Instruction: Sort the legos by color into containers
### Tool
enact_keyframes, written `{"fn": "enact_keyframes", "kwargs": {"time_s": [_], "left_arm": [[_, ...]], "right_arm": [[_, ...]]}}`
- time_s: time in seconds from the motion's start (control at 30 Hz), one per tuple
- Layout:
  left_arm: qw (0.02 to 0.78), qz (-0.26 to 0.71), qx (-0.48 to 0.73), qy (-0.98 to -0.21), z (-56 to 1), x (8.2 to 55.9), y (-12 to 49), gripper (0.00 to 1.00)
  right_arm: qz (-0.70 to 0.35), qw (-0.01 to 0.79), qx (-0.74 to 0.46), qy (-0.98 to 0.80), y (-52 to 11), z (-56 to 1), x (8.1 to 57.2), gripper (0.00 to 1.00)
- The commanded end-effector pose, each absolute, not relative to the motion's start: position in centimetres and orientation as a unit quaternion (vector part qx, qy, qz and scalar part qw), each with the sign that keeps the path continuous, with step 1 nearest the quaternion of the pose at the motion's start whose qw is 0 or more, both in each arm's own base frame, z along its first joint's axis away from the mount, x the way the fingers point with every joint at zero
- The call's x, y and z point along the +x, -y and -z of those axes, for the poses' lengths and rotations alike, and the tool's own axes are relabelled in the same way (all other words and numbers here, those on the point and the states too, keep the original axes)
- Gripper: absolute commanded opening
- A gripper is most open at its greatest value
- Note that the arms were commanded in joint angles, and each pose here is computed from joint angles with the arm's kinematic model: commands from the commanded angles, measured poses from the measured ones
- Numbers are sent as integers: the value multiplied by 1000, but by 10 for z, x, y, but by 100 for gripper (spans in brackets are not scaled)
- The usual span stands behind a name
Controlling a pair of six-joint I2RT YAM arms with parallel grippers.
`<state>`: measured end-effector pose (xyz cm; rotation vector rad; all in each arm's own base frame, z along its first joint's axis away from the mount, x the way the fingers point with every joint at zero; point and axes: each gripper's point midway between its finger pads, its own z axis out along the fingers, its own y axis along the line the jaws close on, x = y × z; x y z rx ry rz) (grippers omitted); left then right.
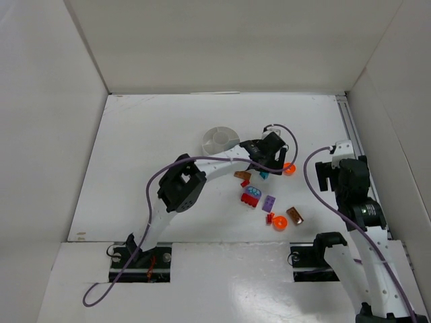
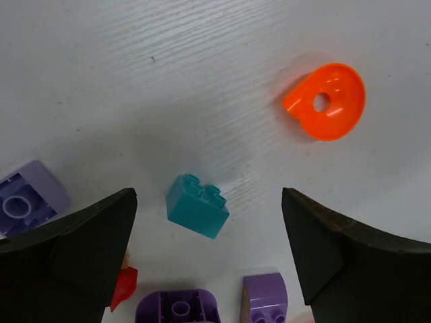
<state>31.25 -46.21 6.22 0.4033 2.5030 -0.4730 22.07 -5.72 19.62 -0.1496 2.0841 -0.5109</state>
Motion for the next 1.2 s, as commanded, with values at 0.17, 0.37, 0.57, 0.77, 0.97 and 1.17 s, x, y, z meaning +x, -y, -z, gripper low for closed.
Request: {"fn": "enact_keyframes", "kwargs": {"time_s": [0.17,0.37,0.57,0.77,0.97,1.17], "left_arm": [[290,153,120,-937,-64,327,463,80],[284,141,117,-941,-52,327,460,63],[280,145,122,-941,-48,322,465,29],[313,184,140,-921,-95,325,472,13],[361,211,152,-895,-148,318,454,9],[429,188,116,-876,-197,319,409,9]], "right_arm": [[222,499,-48,-836,63,-214,219,99],[222,495,-49,-838,63,-210,219,99],[222,499,-48,-836,63,-212,218,99],[222,507,-45,-831,63,-216,218,99],[220,511,-51,-829,61,-215,219,99],[217,503,-67,-834,58,-211,224,99]]}}
